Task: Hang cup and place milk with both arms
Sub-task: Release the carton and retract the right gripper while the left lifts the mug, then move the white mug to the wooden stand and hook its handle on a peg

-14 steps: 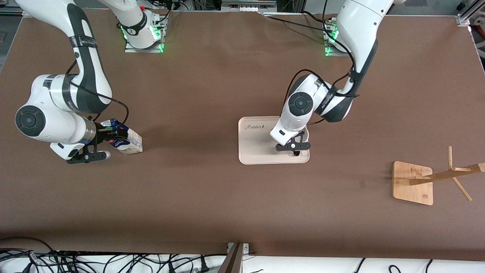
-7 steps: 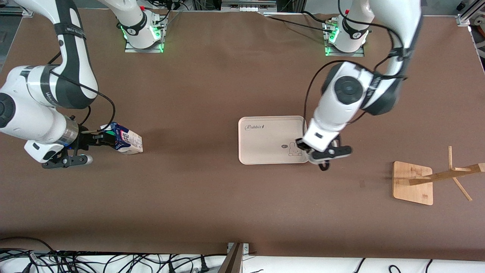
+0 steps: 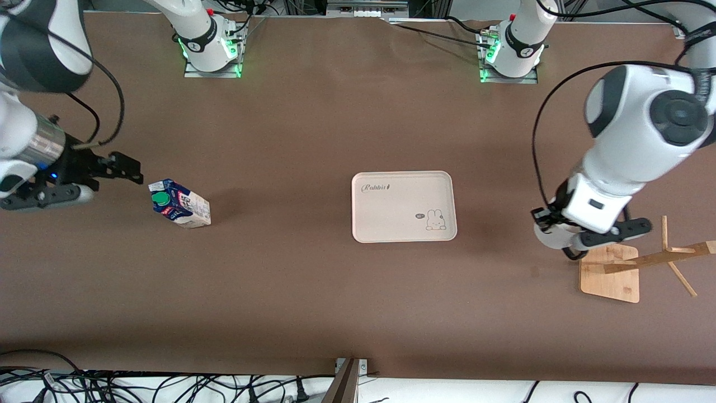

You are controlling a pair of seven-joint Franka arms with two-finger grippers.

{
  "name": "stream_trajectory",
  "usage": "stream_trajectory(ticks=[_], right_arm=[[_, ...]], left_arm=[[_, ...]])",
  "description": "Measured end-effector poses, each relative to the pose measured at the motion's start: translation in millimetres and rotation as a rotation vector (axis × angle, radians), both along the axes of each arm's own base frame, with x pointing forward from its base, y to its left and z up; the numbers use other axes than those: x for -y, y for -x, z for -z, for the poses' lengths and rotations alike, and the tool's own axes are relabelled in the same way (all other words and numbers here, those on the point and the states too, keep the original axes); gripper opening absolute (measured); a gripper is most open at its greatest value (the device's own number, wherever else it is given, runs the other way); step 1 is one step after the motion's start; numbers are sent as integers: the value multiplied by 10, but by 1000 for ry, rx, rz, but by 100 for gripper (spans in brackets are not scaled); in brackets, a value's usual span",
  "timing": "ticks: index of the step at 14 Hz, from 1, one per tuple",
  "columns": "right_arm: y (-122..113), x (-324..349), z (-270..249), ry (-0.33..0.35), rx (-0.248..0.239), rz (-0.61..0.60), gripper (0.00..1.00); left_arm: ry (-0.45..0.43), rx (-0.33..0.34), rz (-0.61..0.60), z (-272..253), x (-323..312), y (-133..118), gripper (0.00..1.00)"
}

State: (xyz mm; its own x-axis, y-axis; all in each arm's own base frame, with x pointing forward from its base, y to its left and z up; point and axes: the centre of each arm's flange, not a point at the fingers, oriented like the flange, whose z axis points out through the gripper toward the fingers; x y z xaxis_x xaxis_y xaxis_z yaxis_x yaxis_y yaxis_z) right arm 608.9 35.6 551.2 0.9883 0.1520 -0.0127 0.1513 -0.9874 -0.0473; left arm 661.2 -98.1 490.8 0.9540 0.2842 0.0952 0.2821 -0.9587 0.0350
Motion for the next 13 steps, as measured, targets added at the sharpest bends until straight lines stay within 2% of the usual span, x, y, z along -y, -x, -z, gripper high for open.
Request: stream_trajectory(ticks=[3, 10, 13], right_arm=[[120, 47, -205, 5, 10, -3, 100], [115, 35, -159, 39, -1, -14, 100], [100, 31, -255, 39, 19, -15, 100]], left_arm=[[3, -3, 30, -80, -460, -52, 5], [-10, -18, 44, -238, -1305, -50, 5], [-10, -22, 29, -226, -1484, -38, 5]])
